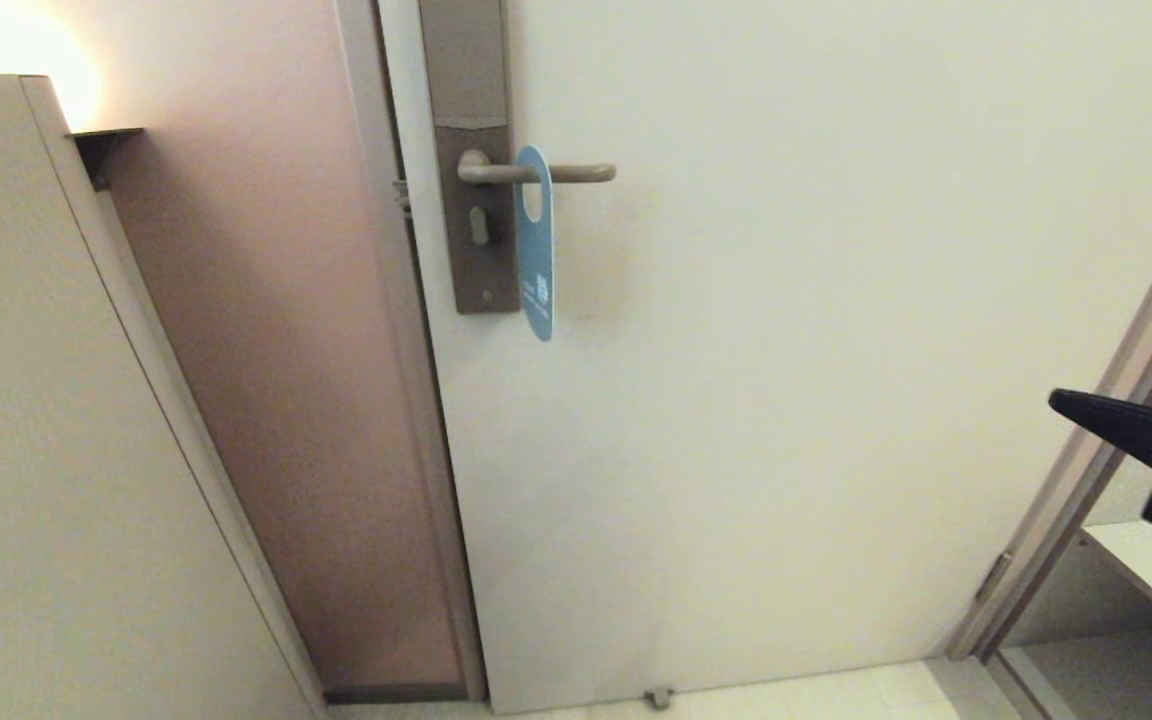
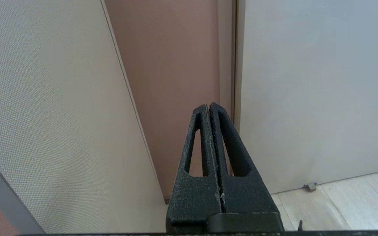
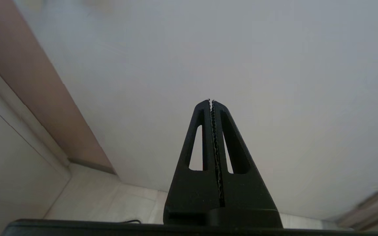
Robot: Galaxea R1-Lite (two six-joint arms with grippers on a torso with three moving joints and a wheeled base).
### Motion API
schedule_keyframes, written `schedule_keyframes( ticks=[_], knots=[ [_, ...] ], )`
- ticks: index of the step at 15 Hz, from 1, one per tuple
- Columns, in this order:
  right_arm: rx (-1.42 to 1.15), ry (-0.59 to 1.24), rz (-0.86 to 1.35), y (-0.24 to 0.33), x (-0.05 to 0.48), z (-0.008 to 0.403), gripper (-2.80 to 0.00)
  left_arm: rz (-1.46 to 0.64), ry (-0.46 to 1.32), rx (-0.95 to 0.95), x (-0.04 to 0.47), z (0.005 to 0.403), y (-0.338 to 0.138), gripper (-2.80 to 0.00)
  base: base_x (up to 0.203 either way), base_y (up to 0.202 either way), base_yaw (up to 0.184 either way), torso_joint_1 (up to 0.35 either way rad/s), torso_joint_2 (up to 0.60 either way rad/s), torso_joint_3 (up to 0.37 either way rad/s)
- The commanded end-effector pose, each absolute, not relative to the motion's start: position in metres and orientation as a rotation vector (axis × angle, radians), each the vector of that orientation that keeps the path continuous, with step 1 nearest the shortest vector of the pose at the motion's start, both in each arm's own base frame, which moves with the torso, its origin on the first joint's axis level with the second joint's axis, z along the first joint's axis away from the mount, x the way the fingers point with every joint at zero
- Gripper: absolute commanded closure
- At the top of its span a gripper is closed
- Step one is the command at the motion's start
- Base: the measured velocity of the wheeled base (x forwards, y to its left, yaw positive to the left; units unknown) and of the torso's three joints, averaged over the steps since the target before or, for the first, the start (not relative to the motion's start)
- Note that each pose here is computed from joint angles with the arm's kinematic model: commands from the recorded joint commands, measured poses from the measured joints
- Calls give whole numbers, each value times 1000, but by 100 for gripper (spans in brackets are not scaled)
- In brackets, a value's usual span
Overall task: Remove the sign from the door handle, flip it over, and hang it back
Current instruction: Hang the sign back with the other side facing out
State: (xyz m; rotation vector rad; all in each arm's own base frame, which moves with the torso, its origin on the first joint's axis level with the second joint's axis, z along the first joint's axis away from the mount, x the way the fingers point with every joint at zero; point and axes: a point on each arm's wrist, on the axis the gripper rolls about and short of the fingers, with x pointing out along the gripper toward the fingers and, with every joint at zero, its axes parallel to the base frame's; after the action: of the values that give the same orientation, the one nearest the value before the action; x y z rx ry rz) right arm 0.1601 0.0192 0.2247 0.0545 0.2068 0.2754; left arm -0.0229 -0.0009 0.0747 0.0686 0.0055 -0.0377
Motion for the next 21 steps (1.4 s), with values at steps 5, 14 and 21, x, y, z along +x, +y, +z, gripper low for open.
schedule_keyframes(
  ticks=[5, 14, 21],
  knots=[
    [32, 407, 398, 60, 239, 204, 0, -37, 6, 69, -23, 75, -1, 0, 0, 0, 0, 0, 0, 0],
    [2, 348, 543, 130, 330, 229, 0, -37, 6, 69, -23, 75, -1, 0, 0, 0, 0, 0, 0, 0],
    [-8, 260, 639, 187, 370, 232, 0, -39, 6, 69, -23, 75, -1, 0, 0, 0, 0, 0, 0, 0]
  ],
)
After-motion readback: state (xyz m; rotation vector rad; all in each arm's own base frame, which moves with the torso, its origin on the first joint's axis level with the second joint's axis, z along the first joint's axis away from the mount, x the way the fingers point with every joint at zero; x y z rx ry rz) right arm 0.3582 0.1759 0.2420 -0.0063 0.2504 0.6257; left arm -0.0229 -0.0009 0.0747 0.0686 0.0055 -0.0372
